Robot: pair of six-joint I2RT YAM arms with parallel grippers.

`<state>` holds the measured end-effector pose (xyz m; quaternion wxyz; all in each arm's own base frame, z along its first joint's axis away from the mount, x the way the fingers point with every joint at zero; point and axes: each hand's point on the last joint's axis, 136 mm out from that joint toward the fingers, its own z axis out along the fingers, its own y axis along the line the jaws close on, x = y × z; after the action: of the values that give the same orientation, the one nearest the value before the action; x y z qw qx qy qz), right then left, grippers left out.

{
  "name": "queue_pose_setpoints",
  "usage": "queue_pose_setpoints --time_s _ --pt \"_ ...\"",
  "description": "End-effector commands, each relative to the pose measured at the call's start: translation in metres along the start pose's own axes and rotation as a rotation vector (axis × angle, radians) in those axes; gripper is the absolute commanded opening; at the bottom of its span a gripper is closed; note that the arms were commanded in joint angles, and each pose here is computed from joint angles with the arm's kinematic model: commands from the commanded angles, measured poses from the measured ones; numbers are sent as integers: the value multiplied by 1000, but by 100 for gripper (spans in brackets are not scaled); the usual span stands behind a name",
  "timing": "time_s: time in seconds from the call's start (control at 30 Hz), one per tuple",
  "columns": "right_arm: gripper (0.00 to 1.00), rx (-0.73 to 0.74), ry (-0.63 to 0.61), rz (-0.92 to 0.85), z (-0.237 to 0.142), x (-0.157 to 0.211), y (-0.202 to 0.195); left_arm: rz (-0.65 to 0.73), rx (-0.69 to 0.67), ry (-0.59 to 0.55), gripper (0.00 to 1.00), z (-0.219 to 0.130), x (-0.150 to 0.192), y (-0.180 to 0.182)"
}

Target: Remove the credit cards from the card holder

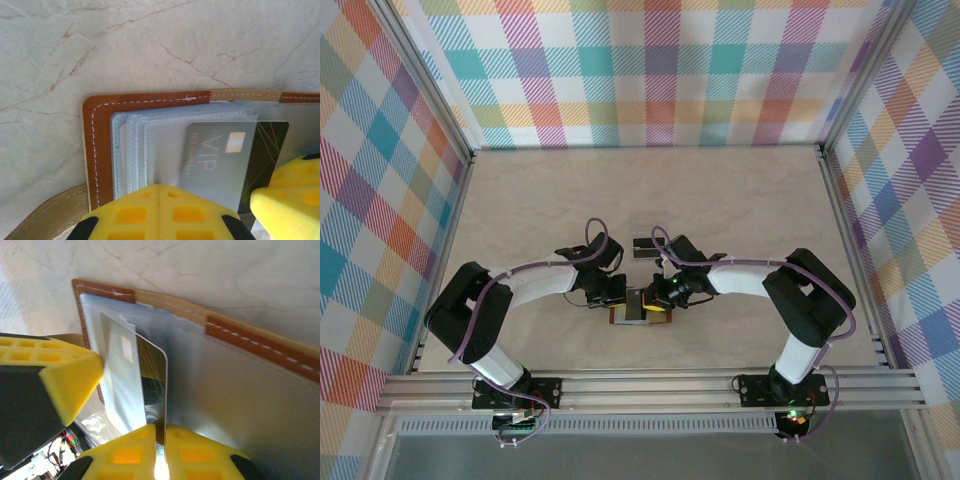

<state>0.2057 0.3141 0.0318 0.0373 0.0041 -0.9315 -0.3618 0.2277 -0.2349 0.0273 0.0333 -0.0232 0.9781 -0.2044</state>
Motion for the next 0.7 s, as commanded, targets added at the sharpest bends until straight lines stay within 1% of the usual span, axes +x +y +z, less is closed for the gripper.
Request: queue_pose_setpoints --time_s 0.0,0.03,0.07,0.17,0.3,0.47,0.57,0.67 --pt "15 64 9 19 -5 6 -17 -9 -145 52 5 4 20 35" --pt "18 63 10 17 -5 6 -17 -10 -143 49 5 3 19 35" --pt "18 59 10 15 -4 5 -16 -9 -137 45 5 1 18 33" --pt "11 34 13 11 -3 4 -12 -5 -125 36 5 -3 17 29" --pt "7 16 10 5 -3 3 -8 1 -103 14 6 -11 13 21" --pt "7 12 12 -2 -3 3 -6 29 0 11 8 -18 8 -13" --pt "7 13 14 -1 -3 3 -6 49 20 29 8 -13 10 -26" --pt "7 7 16 0 -3 3 -5 57 15 48 8 -3 11 -29"
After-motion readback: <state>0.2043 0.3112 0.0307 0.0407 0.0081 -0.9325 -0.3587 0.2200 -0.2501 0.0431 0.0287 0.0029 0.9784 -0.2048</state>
